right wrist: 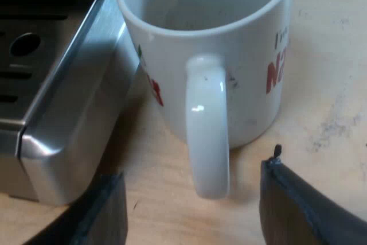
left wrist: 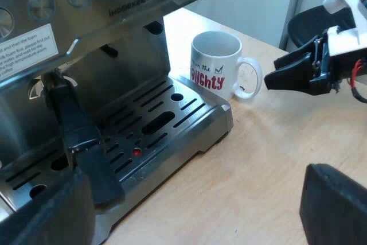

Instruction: Place mug into machine

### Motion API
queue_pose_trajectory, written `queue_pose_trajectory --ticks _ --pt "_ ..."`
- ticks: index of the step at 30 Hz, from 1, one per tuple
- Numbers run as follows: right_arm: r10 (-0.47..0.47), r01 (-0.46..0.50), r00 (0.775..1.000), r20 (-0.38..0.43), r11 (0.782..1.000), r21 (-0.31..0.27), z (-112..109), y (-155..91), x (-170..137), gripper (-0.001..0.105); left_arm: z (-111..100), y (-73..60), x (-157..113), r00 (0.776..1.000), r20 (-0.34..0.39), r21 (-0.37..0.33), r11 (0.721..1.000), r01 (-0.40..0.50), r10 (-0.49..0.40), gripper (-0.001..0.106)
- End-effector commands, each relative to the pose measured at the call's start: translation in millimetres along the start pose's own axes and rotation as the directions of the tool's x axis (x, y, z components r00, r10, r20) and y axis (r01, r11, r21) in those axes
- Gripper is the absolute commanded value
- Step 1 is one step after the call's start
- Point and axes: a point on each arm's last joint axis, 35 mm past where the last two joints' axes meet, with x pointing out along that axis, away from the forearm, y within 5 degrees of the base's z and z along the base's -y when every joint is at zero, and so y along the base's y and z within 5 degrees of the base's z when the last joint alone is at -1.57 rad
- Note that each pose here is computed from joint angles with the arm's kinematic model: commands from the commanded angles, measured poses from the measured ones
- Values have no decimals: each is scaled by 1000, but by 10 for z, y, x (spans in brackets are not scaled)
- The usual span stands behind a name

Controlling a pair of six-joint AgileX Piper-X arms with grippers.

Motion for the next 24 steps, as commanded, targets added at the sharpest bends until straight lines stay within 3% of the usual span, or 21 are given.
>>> queue_pose_trajectory --ticks 1,16,24 --pt "-2 3 1000 29 1000 -15 12 -7 48 52 -1 -6 0 1000 1 -8 1000 9 -9 79" --pt "-17 18 999 39 1000 -18 -106 -33 290 52 -1 -6 0 1000 1 -8 1000 9 -9 79" --pt "-29 30 999 37 999 -18 -54 -94 441 52 -1 -6 0 1000 1 -8 1000 9 -9 79"
